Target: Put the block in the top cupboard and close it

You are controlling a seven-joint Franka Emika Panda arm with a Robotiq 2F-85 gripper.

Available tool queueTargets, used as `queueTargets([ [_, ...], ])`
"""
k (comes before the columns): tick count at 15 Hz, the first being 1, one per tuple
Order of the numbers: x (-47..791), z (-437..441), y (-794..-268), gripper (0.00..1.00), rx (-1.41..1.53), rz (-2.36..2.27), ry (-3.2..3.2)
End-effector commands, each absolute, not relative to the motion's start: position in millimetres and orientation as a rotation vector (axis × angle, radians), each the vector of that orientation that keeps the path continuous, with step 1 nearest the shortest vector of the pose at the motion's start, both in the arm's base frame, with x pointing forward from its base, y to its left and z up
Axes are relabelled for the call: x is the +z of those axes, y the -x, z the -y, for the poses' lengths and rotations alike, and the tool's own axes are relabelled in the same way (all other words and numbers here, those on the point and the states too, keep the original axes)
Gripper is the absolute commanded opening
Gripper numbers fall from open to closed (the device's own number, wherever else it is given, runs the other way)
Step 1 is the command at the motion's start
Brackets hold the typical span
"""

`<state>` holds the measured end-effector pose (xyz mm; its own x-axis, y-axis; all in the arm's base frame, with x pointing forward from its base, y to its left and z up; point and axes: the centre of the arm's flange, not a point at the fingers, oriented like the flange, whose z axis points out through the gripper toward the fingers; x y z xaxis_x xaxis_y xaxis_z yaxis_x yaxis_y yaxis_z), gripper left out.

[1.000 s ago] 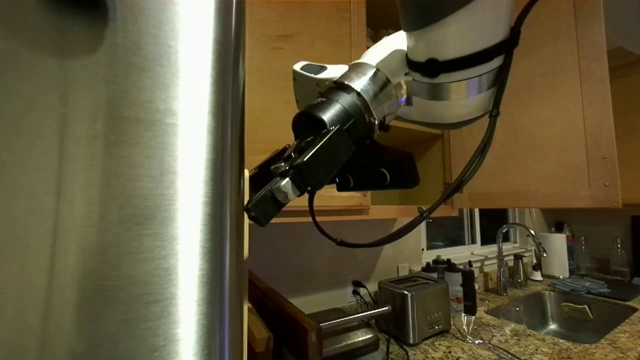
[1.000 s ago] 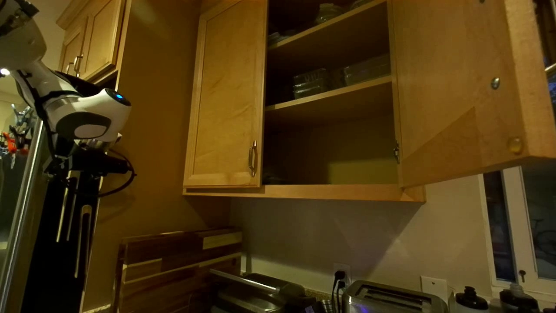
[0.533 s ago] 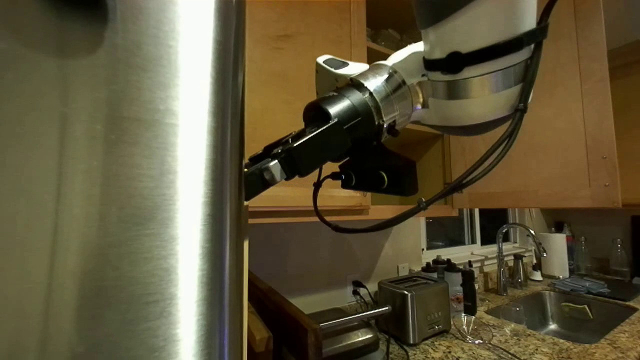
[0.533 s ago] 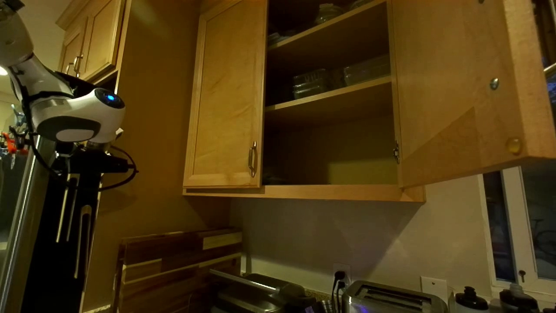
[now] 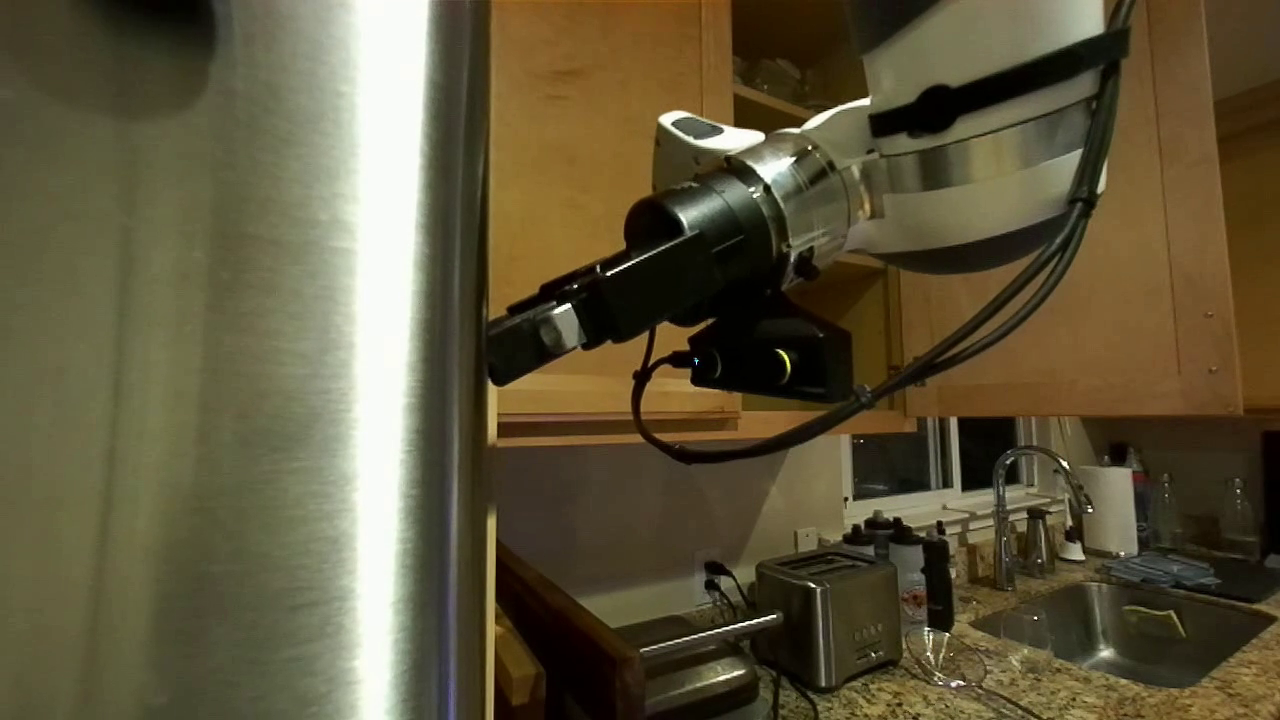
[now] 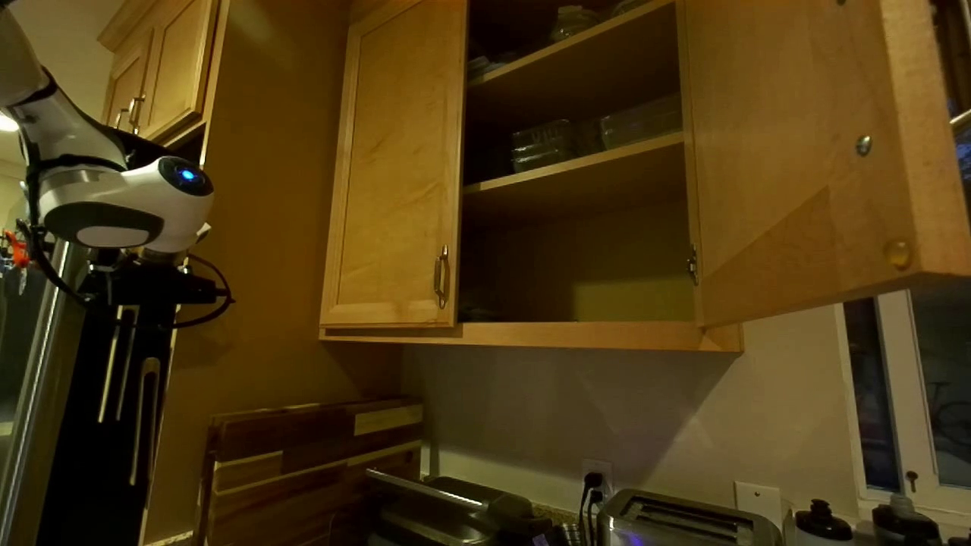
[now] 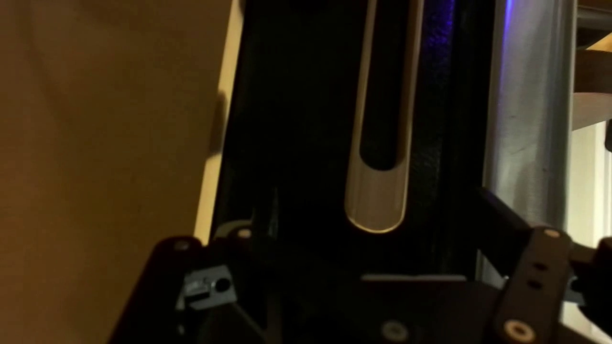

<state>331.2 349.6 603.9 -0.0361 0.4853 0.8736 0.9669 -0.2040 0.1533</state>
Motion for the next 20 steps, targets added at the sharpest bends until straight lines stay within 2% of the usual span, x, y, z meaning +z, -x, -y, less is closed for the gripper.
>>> queueTargets([
  [1, 603.4, -349.8, -331.7, 1.0, -1.186, 1.531, 1.719],
  [12, 593.4, -343.8, -336.5, 1.0, -1.212, 1.499, 1.712],
  [14, 592.1, -342.7, -337.6, 0.72, -1.218, 1.49, 1.703],
  [20, 582.3, -334.0, -338.4, 0.35, -1.226, 1.458, 1.678],
])
